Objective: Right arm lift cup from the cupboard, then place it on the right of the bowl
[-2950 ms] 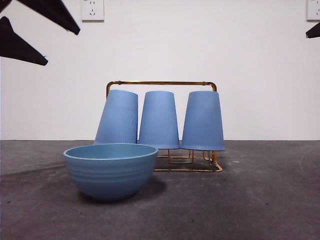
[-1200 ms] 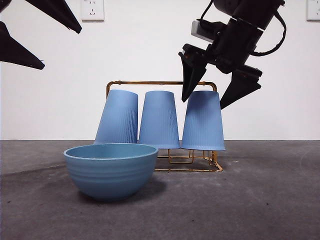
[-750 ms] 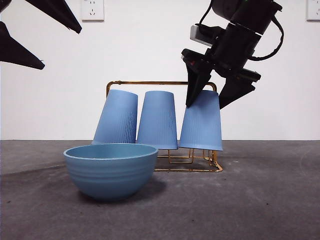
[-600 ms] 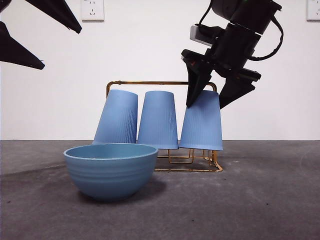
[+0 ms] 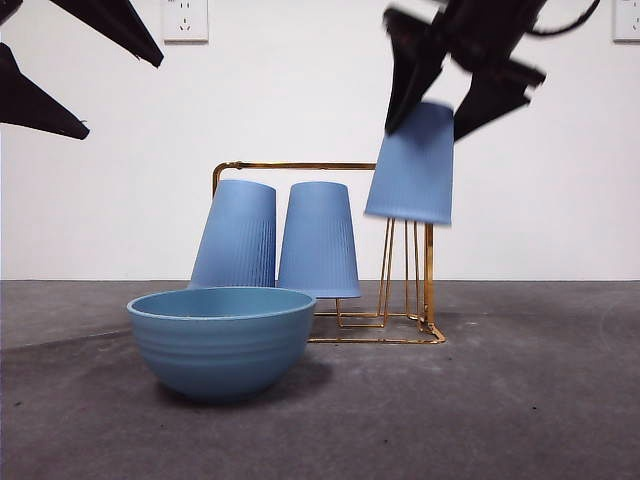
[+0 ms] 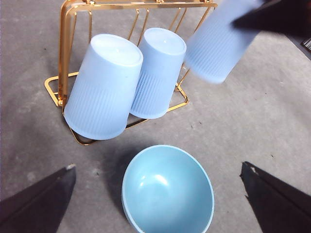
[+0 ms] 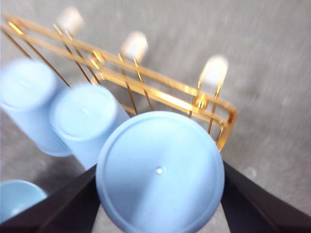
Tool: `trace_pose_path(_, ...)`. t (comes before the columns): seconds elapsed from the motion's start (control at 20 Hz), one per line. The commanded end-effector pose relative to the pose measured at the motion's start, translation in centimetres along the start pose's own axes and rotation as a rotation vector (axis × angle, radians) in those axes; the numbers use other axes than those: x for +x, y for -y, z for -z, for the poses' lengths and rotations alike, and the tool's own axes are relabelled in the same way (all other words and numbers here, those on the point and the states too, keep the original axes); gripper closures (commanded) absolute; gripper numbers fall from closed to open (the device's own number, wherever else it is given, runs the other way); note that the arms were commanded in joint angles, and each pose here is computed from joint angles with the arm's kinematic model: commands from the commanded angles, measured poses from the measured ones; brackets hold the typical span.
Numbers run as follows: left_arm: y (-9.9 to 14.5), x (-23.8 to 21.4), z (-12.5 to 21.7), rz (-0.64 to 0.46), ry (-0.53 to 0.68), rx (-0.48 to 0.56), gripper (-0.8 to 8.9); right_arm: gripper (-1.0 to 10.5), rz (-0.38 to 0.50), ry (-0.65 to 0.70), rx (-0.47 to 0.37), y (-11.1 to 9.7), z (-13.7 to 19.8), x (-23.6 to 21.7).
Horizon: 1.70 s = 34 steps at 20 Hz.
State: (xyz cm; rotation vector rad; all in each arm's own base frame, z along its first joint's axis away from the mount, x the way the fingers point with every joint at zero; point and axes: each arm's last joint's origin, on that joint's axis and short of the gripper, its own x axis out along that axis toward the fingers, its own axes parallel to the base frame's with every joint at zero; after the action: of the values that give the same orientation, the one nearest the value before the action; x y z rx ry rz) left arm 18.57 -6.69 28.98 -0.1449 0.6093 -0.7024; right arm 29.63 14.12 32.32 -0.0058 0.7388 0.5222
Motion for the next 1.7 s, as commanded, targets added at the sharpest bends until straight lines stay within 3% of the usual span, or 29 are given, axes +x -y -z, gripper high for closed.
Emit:
trace_pose_path(0.05,0.2,0.2,-0.3,0.016,-0.006,0.002,2.51,6.7,-0.006,0.061,0.005,-0.6,-0.9,-2.3)
trace_pose_path(0.25,0.2,0.9,0.0,0.045,-0.055,-0.078,2.54,6.7,0.006,0.038,0.01,-0.9,0.3,-5.3)
trace_pose_path(0.45,-0.2,2.4,0.4,0.198,-0.137,-0.179,2.55,6.7,-0.025,0.051,0.021,-1.0,3.5,-6.4)
trace_pose_path(0.6,-0.8,4.0,0.8,0.277,-0.203,-0.239,2.55,6.7,-0.104,0.106,0.114,-0.9,6.4,-6.5)
trace_pose_path(0.85,-1.7,6.9,0.5,0.498,-0.233,-0.356,2.95,6.7,-0.329,0.196,0.367,-0.7,9.9,-4.6)
trace_pose_path(1.1,-2.8,9.4,0.7,0.558,-0.249,-0.418,2.94,6.7,-0.437,0.254,0.546,-0.3,12.4,-2.7)
trace_pose_path(1.7,-1.7,13.9,0.4,0.685,-0.228,-0.468,3.19,6.7,-0.519,0.246,0.62,-1.3,13.3,-1.9)
